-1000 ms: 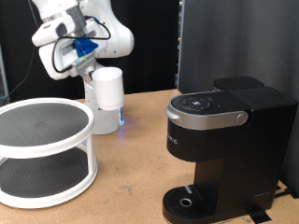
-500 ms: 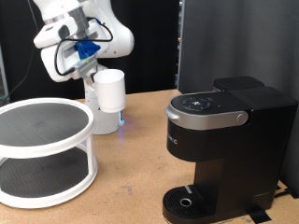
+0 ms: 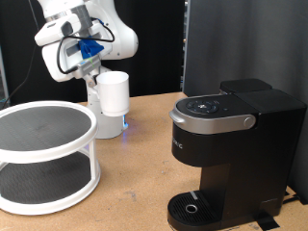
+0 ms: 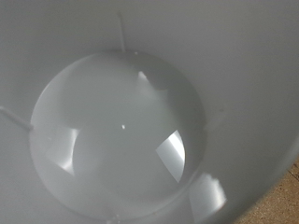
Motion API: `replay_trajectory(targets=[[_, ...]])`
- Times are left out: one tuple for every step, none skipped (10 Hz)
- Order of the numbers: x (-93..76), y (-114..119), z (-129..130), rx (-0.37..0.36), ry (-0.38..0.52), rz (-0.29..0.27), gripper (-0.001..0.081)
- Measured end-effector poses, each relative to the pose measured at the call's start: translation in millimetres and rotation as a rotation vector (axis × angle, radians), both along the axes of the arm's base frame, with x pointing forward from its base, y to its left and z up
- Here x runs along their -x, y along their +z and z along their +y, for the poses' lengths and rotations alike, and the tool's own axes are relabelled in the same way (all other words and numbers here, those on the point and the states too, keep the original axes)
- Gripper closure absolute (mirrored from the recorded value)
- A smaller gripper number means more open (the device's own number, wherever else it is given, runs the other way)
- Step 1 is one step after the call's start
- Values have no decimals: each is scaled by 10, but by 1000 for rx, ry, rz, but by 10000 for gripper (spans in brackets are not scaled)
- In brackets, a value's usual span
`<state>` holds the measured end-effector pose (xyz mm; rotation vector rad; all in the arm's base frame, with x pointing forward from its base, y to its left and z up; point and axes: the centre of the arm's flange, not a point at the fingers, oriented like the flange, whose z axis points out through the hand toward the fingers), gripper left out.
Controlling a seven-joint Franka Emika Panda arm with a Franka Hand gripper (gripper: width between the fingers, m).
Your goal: Make a cup of coffee with the keurig machine
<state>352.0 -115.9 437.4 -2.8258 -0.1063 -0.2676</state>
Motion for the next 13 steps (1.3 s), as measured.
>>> replay_trajectory(targets=[[-28,-5,1,5,-2,-5,733],[-53,-11,0,8,-5,-8,733],[-73,-15,1,7,-8,-10,733],[-92,-19,-2,-1,-17,-10,733],[-108,-26,-4,-3,-22,-6,733],[-119,-25,-3,-2,-24,-4,733],[-115,-34,-1,-3,-21,-2,733],[-101,-70,7,-5,-20,4,733],[-86,-142,21,0,-26,4,733],[-68,-249,49,12,-29,6,733],[-61,-372,77,24,-33,8,733],[-60,-499,98,33,-38,15,733],[-72,-611,106,33,-53,13,733]])
